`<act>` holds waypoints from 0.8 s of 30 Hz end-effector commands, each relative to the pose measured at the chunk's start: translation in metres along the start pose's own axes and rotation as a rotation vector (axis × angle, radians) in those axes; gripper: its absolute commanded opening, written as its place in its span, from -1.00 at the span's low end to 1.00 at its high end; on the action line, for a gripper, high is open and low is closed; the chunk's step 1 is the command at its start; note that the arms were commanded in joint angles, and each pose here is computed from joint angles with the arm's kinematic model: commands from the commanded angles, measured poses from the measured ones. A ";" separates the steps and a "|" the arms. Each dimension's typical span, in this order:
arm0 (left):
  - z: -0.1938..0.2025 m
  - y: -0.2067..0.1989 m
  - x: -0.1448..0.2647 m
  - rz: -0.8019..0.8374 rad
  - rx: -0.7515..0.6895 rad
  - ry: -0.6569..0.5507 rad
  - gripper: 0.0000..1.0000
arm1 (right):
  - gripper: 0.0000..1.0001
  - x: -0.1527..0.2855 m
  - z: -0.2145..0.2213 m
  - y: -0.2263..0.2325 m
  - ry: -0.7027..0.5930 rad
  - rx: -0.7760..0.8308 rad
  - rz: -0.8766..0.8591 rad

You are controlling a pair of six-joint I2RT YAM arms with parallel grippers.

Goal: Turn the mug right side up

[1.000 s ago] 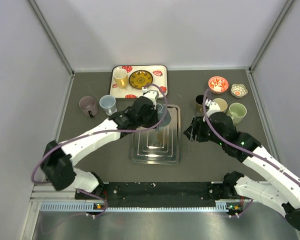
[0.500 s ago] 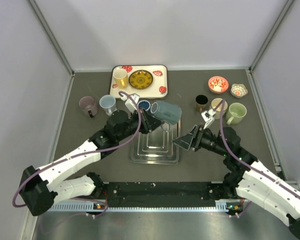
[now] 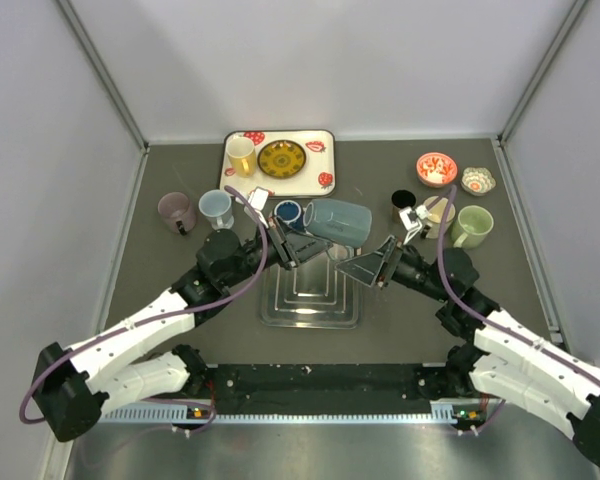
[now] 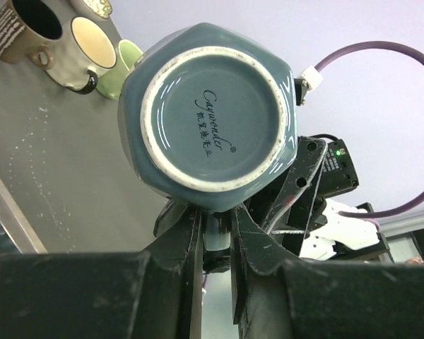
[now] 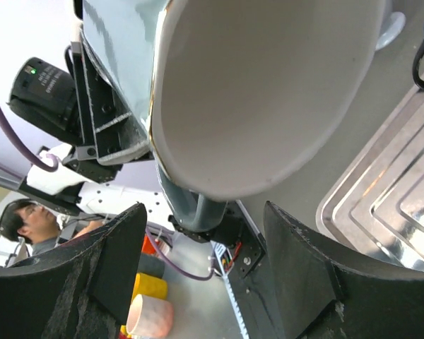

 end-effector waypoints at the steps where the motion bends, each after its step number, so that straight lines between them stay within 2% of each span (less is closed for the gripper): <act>1: -0.029 -0.041 0.011 0.202 -0.021 -0.133 -1.00 | 0.33 -0.007 -0.015 0.038 -0.055 0.041 -0.153; 11: -0.021 -0.039 0.014 0.220 -0.012 -0.110 -1.00 | 0.12 -0.015 -0.024 0.051 -0.120 -0.030 -0.261; 14: -0.018 -0.039 0.013 0.225 -0.010 -0.100 -1.00 | -0.02 -0.018 -0.027 0.054 -0.120 -0.036 -0.274; 22: -0.010 -0.038 0.013 0.243 0.007 -0.078 -1.00 | -0.64 -0.023 -0.030 0.062 -0.122 -0.062 -0.342; 23: -0.008 -0.038 0.014 0.245 0.007 -0.075 -1.00 | -0.77 -0.024 -0.031 0.062 -0.123 -0.063 -0.349; 24: -0.008 -0.038 0.014 0.247 0.007 -0.073 -1.00 | -1.00 -0.024 -0.030 0.067 -0.111 -0.050 -0.372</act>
Point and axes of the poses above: each gripper's point midway between its finger pads, its own x axis back along the fingers, its own y axis along the line the jaws close on, z = x × y, the point moved 6 cm from there along x, back along the fingers, and after that the axes turned 14 degrees about -x, right-handed, at the moved point
